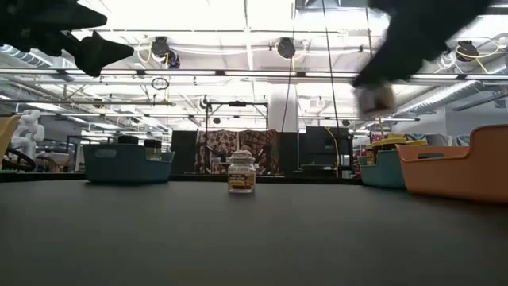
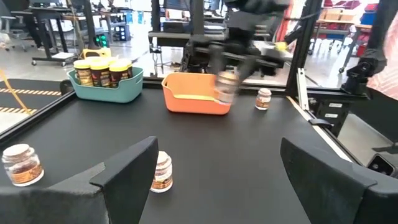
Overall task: Sort spices by type
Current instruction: Put the brown spice bottle into the yellow bin
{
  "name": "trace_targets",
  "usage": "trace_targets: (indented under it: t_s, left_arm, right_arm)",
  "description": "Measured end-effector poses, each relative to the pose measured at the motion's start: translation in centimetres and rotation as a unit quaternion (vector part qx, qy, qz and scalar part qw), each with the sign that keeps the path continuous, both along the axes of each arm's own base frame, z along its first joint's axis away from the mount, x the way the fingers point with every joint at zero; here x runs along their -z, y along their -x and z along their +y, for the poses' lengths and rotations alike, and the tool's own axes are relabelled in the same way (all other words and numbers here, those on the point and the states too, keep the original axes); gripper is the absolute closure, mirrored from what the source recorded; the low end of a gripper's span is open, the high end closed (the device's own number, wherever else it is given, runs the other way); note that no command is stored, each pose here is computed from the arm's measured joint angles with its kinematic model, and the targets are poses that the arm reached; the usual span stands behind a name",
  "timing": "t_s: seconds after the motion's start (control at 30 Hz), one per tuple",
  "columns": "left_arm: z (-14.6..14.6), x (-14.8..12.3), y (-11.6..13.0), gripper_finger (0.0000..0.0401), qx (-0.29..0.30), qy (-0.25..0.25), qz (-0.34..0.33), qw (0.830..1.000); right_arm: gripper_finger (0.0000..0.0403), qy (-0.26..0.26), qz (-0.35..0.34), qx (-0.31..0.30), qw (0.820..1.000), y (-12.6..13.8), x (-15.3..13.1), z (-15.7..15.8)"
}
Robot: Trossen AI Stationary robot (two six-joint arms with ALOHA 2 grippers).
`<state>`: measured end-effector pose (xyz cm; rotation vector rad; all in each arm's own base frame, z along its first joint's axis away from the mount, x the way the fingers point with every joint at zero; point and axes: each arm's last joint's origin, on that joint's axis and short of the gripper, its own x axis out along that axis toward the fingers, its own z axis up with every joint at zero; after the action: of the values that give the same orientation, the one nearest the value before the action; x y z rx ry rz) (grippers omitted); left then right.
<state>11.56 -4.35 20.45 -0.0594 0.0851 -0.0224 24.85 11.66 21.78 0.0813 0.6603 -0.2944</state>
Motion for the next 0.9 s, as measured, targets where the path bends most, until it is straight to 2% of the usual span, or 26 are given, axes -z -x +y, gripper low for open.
trace_targets:
  t_s: [0.13, 0.27, 0.4, 0.63, 0.9]
  left_arm:
    - [0.0, 0.0, 0.0, 0.006, 0.003, 0.0, 0.0, 1.0]
    - [0.0, 0.0, 0.0, 0.006, 0.004, 0.006, 0.0, 1.0]
    - [0.0, 0.0, 0.0, 0.006, 0.004, 0.013, 0.0, 1.0]
    - [0.0, 0.0, 0.0, 0.006, 0.004, 0.009, 0.0, 1.0]
    - [0.0, 0.0, 0.0, 0.006, 0.004, 0.012, 0.0, 1.0]
  right_arm:
    - [0.0249, -0.031, -0.058, 0.117, 0.991, 4.7, 0.9, -2.9]
    - [0.0249, -0.035, -0.074, 0.186, 0.979, 7.7, 1.5, -4.8]
    - [0.0249, -0.023, -0.026, 0.24, 0.97, 9.9, 2.3, -6.0]
    - [0.0249, -0.002, 0.004, 0.302, 0.953, 10.9, 3.6, -6.6]
    - [0.0249, -0.017, -0.002, 0.339, 0.941, 11.3, 8.1, -6.7]
